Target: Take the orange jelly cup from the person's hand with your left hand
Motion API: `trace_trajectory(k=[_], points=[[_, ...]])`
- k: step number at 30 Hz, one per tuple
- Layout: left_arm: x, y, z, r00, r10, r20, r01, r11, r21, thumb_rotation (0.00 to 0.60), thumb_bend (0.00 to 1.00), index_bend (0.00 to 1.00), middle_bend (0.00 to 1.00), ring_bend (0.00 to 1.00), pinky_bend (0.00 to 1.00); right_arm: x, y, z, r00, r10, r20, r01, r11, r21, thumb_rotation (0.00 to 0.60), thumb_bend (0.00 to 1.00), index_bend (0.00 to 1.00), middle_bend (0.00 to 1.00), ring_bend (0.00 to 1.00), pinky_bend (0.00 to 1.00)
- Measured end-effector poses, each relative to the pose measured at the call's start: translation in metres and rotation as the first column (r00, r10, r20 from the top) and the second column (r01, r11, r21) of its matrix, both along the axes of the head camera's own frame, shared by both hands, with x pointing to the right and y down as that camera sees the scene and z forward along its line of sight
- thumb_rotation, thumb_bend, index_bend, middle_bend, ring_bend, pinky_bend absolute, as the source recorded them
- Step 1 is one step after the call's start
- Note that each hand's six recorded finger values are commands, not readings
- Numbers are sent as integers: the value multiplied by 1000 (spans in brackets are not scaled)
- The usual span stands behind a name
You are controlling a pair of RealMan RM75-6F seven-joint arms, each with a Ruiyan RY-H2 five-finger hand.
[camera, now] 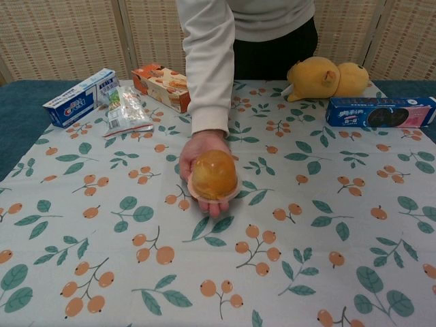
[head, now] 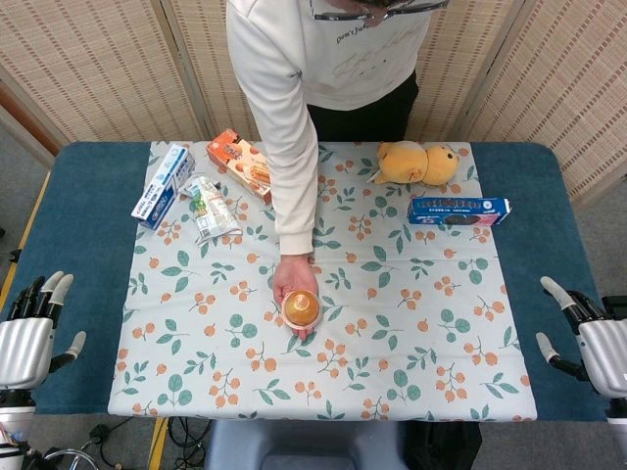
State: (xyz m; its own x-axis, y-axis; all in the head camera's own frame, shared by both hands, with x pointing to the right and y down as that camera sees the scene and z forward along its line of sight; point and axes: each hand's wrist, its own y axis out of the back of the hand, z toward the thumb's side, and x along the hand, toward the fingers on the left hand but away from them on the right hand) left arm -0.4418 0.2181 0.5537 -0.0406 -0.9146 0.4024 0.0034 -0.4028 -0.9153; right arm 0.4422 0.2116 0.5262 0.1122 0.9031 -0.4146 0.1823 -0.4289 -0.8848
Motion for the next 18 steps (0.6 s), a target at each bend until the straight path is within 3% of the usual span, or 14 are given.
trace_trajectory(k=[18], points=[[5,0,-2,1000,22,-20,-22,1000,2,600,309,36,0,11,116,-3,4,-1,1000,-13,9,13,1000,-3,600,383,97,230,195,411]])
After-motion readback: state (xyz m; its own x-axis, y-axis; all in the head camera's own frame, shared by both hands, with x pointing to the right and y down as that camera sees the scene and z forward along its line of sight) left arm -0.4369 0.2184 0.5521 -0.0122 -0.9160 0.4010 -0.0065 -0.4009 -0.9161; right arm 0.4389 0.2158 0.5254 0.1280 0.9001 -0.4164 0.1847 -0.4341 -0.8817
